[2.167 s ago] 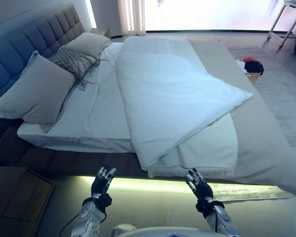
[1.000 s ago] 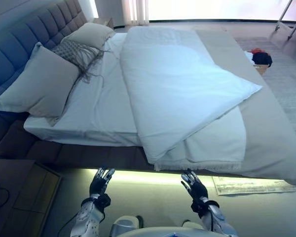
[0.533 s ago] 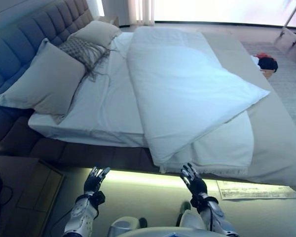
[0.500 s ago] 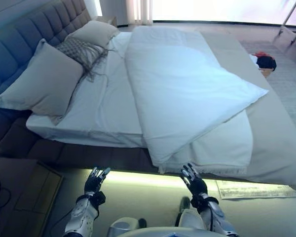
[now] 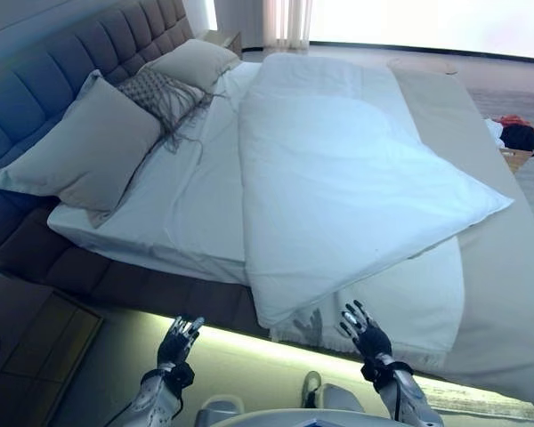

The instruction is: Make the bed neatly

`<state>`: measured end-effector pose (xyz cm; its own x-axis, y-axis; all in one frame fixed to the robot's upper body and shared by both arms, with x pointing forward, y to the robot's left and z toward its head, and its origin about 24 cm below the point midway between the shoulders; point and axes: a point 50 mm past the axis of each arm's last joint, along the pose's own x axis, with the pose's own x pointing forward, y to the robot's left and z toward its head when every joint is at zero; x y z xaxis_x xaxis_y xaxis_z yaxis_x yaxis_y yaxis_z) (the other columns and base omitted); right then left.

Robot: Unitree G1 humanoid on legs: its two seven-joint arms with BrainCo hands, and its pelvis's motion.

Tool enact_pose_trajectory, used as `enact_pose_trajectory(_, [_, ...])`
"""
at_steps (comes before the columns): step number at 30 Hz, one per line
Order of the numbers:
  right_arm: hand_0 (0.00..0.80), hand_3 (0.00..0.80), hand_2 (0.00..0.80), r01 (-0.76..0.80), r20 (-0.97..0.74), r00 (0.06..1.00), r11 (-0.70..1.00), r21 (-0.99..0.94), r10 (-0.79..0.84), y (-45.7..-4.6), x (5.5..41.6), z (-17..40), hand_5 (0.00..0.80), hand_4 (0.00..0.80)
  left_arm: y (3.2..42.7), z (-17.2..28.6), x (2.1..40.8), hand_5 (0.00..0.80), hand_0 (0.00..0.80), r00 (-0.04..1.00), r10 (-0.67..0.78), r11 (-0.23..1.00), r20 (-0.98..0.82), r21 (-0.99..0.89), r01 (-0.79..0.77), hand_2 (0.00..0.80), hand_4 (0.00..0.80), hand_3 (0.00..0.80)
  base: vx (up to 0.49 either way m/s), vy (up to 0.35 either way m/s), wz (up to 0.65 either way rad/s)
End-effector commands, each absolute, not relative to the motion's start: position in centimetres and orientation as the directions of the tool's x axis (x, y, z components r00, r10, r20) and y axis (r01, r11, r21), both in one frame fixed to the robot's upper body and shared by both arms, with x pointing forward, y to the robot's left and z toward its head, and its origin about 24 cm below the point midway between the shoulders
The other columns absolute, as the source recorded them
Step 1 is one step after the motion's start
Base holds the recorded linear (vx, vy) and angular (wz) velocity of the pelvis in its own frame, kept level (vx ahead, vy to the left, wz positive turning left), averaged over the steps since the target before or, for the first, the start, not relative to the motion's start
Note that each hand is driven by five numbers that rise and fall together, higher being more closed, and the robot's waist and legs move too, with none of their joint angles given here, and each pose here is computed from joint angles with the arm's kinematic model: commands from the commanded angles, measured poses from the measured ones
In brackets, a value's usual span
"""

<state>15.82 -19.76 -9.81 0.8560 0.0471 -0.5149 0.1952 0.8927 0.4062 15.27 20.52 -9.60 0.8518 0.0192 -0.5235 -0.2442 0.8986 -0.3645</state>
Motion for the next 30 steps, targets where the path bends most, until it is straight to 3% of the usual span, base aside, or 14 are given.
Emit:
enact_pose_trajectory(1, [0.000,0.000,0.000,0.184,-0.432,0.902,0.892,0.413,0.014,-21.0,17.0,-8.1,0.000,0.000,19.7,-7.2,17.3,0.000,0.000,0.927,-0.023,0.900,-0.373,-0.411,-0.143,0.000,0.000,0.000,0.120,-0.109,0.09])
enact_pose_trajectory(14, [0.000,0.000,0.000,0.198,-0.445,0.895,0.867,0.457,0.030,-19.7,16.9,-7.8,0.000,0.000,19.6,-7.5,17.2,0.000,0.000,0.909,-0.017,0.901,-0.416,-0.400,-0.166,0.000,0.000,0.000,0.210,0.001,0.03])
enact_pose_trajectory(23, [0.000,0.000,0.000,0.236,-0.517,0.855,0.867,0.439,0.030,-20.2,14.8,-9.2,0.000,0.000,20.6,-8.3,16.0,0.000,0.000,0.884,0.006,0.890,-0.467,-0.401,-0.217,0.000,0.000,0.000,0.311,0.193,-0.42])
enact_pose_trajectory(28, [0.000,0.000,0.000,0.206,-0.485,0.874,0.871,0.445,0.041,-19.3,15.8,-8.7,0.000,0.000,21.0,-8.2,16.7,0.000,0.000,0.887,0.005,0.888,-0.461,-0.406,-0.216,0.000,0.000,0.000,0.263,0.269,0.03])
enact_pose_trajectory(30, [0.000,0.000,0.000,0.277,-0.524,0.852,0.849,0.450,-0.001,-18.7,15.4,-9.0,0.000,0.000,21.4,-8.4,16.4,0.000,0.000,0.871,0.028,0.913,-0.491,-0.342,-0.222,0.000,0.000,0.000,0.422,0.315,0.10])
